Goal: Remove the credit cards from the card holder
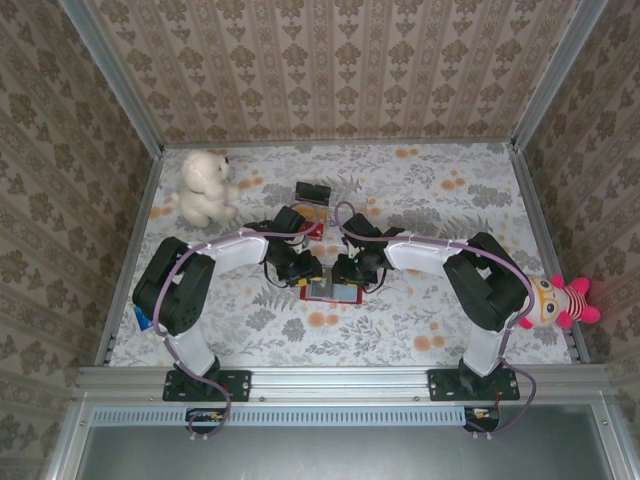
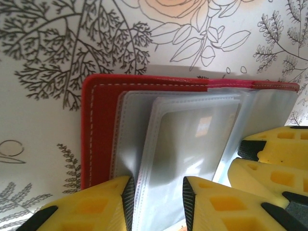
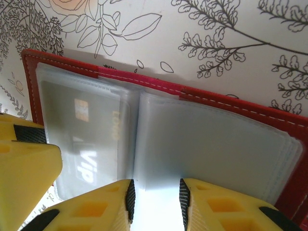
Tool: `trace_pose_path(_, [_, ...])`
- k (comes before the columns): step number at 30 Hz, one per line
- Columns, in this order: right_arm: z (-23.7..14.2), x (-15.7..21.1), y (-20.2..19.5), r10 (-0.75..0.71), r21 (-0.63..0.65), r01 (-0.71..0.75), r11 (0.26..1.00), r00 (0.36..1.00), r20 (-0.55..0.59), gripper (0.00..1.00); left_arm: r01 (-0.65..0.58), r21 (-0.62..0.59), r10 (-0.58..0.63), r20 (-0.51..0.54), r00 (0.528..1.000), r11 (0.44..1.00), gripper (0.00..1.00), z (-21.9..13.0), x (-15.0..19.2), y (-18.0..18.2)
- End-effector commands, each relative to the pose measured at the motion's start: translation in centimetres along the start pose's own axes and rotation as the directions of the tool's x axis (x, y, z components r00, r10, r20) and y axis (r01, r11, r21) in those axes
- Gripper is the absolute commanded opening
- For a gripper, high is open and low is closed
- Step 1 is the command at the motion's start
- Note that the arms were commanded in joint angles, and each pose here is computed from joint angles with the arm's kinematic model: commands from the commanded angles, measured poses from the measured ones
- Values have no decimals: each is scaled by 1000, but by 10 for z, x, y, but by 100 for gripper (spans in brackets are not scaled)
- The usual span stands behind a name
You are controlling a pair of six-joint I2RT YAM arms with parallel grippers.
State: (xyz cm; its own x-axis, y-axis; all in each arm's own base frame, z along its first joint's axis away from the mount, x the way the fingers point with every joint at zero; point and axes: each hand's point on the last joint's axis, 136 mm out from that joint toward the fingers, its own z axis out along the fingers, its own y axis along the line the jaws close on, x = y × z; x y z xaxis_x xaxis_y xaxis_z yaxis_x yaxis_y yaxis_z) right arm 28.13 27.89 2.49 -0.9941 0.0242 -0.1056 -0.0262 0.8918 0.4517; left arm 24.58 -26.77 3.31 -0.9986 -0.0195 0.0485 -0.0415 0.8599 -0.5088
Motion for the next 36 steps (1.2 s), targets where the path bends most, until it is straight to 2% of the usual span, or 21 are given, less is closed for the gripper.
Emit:
trace_pose_path(1, [4, 7, -6, 10, 23, -9, 1000, 999, -38, 33, -29, 5, 29, -16, 999, 1000, 33, 2, 1, -5])
trace_pose_path(11, [3, 6, -5, 8, 23, -8, 1000, 999, -37, 32, -52, -16, 52, 5, 999, 999, 32, -12, 1, -4])
trace_pose_path(28, [4, 6, -5, 8, 20, -7, 1000, 999, -39, 31, -55, -19, 55, 11, 998, 998, 38, -15, -1, -2])
trace_pose_path(36, [5, 7, -4, 8, 14, -8, 1000, 999, -44, 30, -70, 0, 70, 17, 997, 998, 34, -17, -2, -7])
